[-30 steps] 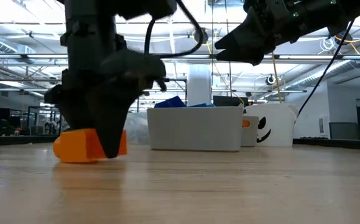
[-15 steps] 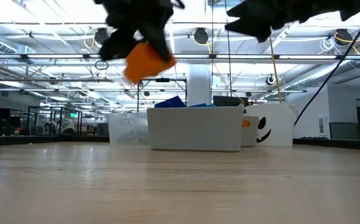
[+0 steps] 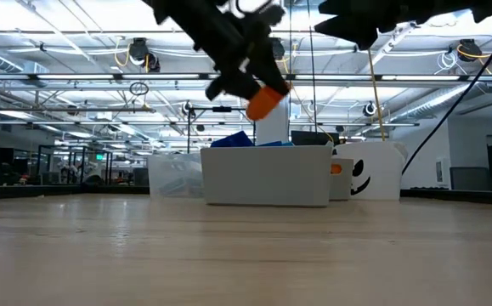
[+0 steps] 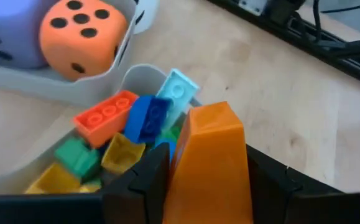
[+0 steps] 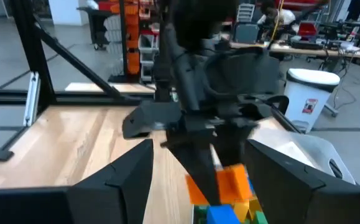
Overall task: Pick & Place Toys
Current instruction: Put the yellow game piece into the bottom gray bin, then return to Home Position
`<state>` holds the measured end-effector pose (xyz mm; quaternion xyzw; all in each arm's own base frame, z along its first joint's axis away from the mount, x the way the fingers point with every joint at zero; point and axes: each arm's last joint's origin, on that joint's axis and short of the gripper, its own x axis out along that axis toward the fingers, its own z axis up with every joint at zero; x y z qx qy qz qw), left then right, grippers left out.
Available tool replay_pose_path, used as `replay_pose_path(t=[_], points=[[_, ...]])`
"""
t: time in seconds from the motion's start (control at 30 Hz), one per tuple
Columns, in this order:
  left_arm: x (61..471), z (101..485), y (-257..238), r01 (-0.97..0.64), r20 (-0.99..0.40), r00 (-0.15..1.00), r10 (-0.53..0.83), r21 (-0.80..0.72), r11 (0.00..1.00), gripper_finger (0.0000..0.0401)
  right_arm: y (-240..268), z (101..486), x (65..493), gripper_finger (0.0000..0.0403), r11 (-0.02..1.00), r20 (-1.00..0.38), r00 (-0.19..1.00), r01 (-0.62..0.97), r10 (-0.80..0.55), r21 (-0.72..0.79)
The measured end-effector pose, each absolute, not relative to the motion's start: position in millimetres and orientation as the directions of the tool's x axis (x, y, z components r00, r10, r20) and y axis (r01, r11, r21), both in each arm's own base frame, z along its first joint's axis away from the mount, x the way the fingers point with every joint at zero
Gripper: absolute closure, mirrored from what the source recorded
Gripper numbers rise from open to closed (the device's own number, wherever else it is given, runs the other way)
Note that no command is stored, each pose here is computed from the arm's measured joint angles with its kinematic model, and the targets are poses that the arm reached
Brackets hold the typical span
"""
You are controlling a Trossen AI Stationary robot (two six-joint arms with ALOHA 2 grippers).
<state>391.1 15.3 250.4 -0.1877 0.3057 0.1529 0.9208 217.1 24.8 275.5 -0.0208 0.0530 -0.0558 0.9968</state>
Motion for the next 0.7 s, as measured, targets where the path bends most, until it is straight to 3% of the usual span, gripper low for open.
replay_pose_path(t=[0.23, 0.53, 0.7], points=[[413, 217, 29, -0.339, -0.611, 0.78, 0.133, -0.235, 0.911, 0.0232, 25, 270, 220, 0.0177, 0.992, -0.133, 0.984, 0.111, -0.119, -0.06], [428, 200, 31, -0.282, -0.561, 0.817, 0.133, -0.187, 0.941, 0.0229, 25, 270, 221, 0.0177, 0.991, -0.137, 0.984, 0.109, -0.118, -0.075], [424, 198, 30, -0.302, -0.597, 0.791, 0.134, -0.191, 0.934, 0.0191, 25, 269, 221, 0.0177, 0.991, -0.146, 0.982, 0.108, -0.118, -0.078]])
